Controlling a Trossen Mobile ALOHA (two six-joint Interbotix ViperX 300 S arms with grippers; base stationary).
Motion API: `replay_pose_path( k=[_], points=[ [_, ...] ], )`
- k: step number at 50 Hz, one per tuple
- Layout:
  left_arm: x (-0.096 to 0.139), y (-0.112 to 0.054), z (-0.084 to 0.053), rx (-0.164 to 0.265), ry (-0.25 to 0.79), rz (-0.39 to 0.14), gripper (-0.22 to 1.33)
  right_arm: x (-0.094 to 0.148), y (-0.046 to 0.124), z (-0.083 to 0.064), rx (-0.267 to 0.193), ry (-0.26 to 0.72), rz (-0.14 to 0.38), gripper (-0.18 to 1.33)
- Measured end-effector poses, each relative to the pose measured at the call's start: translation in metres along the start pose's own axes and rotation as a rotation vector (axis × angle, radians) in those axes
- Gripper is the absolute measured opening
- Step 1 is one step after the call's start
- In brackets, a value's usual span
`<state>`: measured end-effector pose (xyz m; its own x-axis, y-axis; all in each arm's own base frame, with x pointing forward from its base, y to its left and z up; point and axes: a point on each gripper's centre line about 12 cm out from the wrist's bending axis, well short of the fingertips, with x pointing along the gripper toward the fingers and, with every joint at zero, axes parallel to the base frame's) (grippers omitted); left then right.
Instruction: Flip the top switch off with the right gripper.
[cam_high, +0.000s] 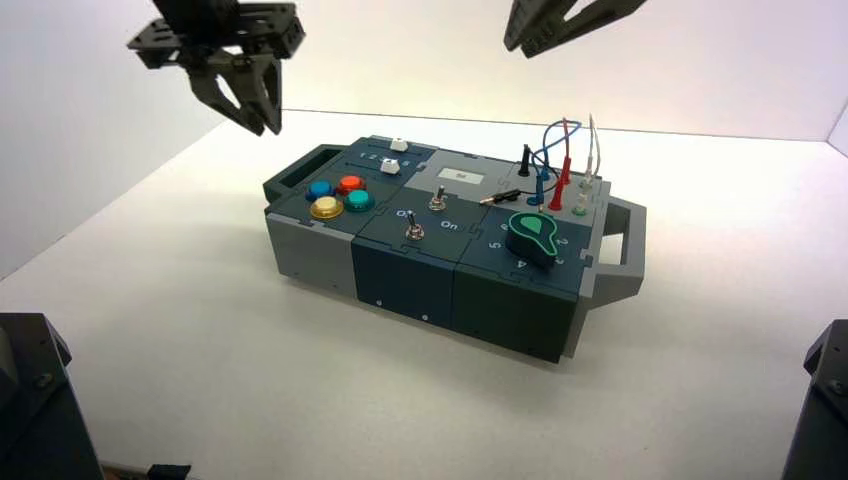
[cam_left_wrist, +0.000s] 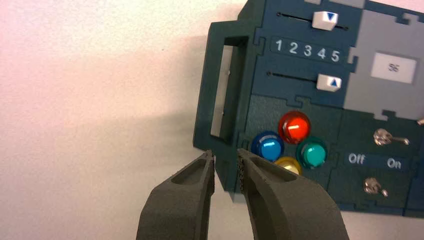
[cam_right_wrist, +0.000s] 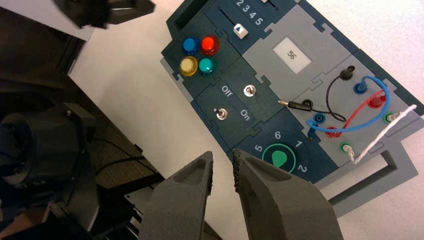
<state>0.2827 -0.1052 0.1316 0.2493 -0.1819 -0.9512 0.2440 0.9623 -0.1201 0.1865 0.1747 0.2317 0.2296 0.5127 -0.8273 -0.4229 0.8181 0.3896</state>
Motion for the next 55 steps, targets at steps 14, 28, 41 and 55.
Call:
replay_pose_path(
  k=[14, 28, 41, 55],
  points=[
    [0.025, 0.016, 0.01, -0.047, 0.063, 0.018, 0.75, 0.005, 0.004, 0.007, 0.016, 0.033, 0.014, 0.49],
    [0.033, 0.012, 0.018, -0.014, 0.103, 0.012, 0.89, 0.005, 0.005, 0.008, 0.004, 0.027, 0.015, 0.49],
    [0.047, 0.004, 0.025, -0.004, 0.164, 0.004, 0.89, 0.002, 0.007, 0.011, -0.035, 0.03, 0.017, 0.49],
    [0.065, 0.007, 0.02, -0.016, 0.206, 0.011, 0.89, 0.002, 0.007, 0.006, -0.053, 0.07, 0.018, 0.5]
  ],
)
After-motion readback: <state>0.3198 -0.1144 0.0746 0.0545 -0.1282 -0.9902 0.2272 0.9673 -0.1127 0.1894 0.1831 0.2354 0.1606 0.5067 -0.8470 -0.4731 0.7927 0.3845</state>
